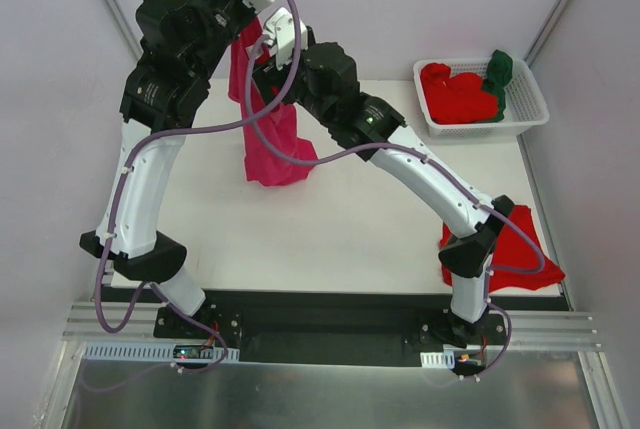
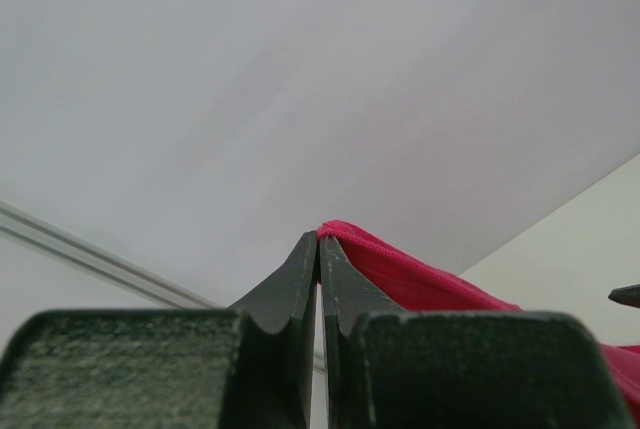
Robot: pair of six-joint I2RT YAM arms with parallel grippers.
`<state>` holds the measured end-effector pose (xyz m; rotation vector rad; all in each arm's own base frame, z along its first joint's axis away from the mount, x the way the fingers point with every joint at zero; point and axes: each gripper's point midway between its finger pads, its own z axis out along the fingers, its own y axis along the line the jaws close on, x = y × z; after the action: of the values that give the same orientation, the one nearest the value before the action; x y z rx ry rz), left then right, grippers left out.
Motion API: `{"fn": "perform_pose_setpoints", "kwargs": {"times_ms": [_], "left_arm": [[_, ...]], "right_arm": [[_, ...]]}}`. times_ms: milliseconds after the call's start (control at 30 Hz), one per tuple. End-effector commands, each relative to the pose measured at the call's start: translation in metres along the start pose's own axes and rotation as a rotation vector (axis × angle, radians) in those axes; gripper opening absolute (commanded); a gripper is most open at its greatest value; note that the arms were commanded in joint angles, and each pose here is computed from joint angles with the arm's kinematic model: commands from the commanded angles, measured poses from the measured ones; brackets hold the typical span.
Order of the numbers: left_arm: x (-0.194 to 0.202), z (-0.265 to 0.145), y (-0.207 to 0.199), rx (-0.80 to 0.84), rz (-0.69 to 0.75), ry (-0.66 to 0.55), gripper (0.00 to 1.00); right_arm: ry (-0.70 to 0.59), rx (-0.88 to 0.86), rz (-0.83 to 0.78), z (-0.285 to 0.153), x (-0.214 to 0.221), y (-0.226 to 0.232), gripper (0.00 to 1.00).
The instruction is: Fold and stack the t-shirts
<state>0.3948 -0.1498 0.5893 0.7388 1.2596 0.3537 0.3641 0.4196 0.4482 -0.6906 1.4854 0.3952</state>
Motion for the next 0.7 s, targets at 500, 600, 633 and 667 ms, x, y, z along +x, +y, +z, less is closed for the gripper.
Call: {"fn": "perform_pose_setpoints", "kwargs": {"times_ms": [500, 600, 633, 667], "left_arm": [[-0.022, -0.012, 0.024, -0.082, 0.002, -0.063, 0.00], [-0.022, -0.011, 0.024, -0.082, -0.002, -0.066, 0.00], [-0.021, -0.009, 0.022, -0.078, 0.001, -0.062, 0.00], [-0.021, -0.009, 0.022, -0.079, 0.001, -0.063, 0.00]], "right_arm": [[-0.113, 0.018, 0.035, -0.005, -0.039, -0.021, 0.78], [-0.112, 0.021, 0.038, -0.010, -0.041, -0.022, 0.78], [-0.113, 0.022, 0.037, -0.012, -0.042, -0.023, 0.78], [-0.111, 0.022, 0.041, -0.013, -0.042, -0.023, 0.78]]}}
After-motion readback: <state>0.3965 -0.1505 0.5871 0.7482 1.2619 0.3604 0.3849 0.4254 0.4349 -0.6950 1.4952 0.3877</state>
